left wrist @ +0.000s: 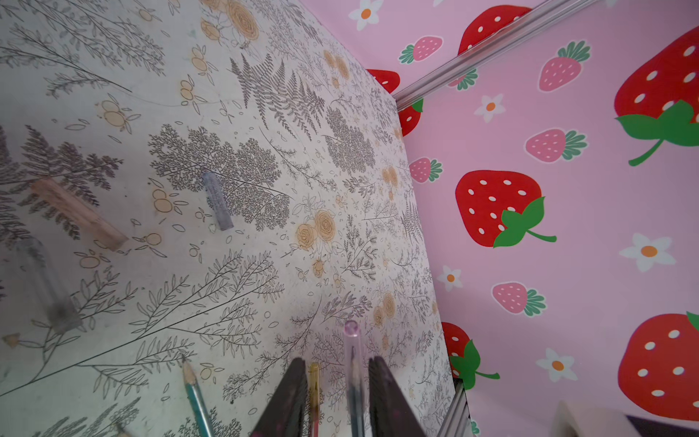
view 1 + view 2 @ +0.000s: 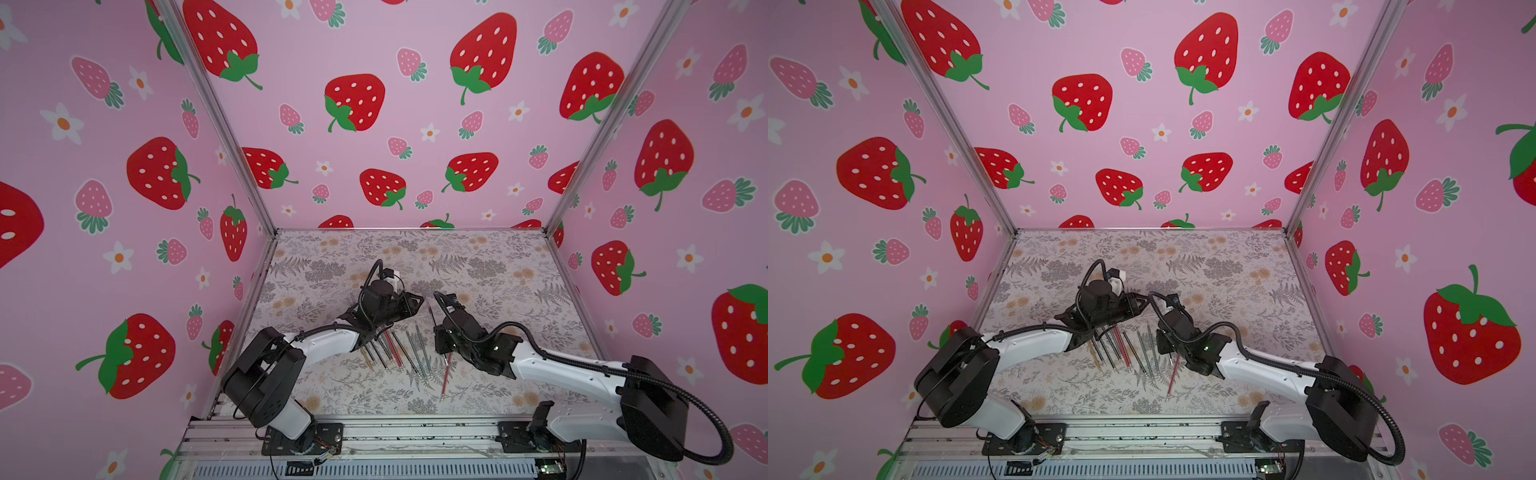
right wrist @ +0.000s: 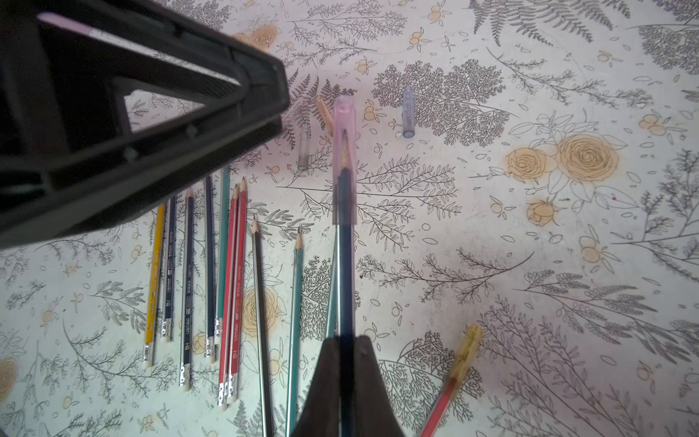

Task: Remove the protective cover of the pencils
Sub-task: Remove the protective sleeve from the pencil.

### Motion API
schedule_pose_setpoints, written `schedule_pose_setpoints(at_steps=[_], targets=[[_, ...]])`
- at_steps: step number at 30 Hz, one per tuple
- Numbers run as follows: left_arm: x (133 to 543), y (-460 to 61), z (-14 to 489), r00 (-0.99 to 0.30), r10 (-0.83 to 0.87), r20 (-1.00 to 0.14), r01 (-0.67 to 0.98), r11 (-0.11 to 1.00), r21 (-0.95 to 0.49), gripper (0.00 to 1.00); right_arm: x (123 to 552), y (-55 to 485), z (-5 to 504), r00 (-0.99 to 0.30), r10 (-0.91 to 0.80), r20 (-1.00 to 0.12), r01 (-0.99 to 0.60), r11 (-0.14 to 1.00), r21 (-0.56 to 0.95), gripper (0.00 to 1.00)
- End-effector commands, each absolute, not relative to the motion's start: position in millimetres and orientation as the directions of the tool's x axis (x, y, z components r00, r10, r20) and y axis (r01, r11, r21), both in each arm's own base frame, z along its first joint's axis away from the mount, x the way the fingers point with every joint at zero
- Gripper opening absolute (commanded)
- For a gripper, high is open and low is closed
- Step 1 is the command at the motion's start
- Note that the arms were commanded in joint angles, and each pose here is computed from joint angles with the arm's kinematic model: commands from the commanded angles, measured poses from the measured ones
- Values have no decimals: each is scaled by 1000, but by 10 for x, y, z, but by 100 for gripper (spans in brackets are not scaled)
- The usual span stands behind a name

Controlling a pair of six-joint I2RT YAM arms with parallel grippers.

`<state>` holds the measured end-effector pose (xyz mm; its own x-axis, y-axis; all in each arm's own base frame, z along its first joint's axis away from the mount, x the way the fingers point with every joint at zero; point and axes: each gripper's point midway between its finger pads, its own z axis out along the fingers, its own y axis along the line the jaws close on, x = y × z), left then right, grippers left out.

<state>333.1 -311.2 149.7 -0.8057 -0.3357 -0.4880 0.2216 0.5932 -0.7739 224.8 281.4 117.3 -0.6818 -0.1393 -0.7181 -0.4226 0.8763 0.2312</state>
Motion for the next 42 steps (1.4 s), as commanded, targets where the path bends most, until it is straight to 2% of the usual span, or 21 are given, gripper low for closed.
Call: schedule_pose_setpoints(at_steps=[1, 12, 21, 30, 35, 40, 42], targets=[[3370, -3223, 1648, -791, -337, -510, 249, 584, -772, 33, 2246, 2825, 1226, -670, -130, -731, -435, 867, 244, 0], [3375, -3295, 1506, -809, -311, -498, 221, 625, -749, 35, 2227, 2829, 1315, -663, -118, -739, -444, 857, 261, 0], [3402, -3446, 1551, -822, -286, -492, 247, 599, -762, 33, 2216, 2840, 1346, -659, -118, -743, -448, 855, 262, 0], [3391, -3496, 1545, -829, -291, -477, 243, 580, -778, 19, 2210, 2881, 1315, -662, -131, -738, -453, 854, 255, 0], [3419, -3554, 1545, -836, -284, -469, 245, 573, -782, 17, 2222, 2888, 1361, -654, -131, -745, -457, 853, 251, 0], [3418, -3576, 1518, -844, -283, -455, 237, 565, -790, 10, 2222, 2885, 1356, -656, -135, -743, -456, 855, 247, 0], [3420, -3557, 1515, -843, -289, -454, 232, 566, -791, 8, 2222, 2870, 1331, -658, -135, -740, -451, 859, 244, 11]])
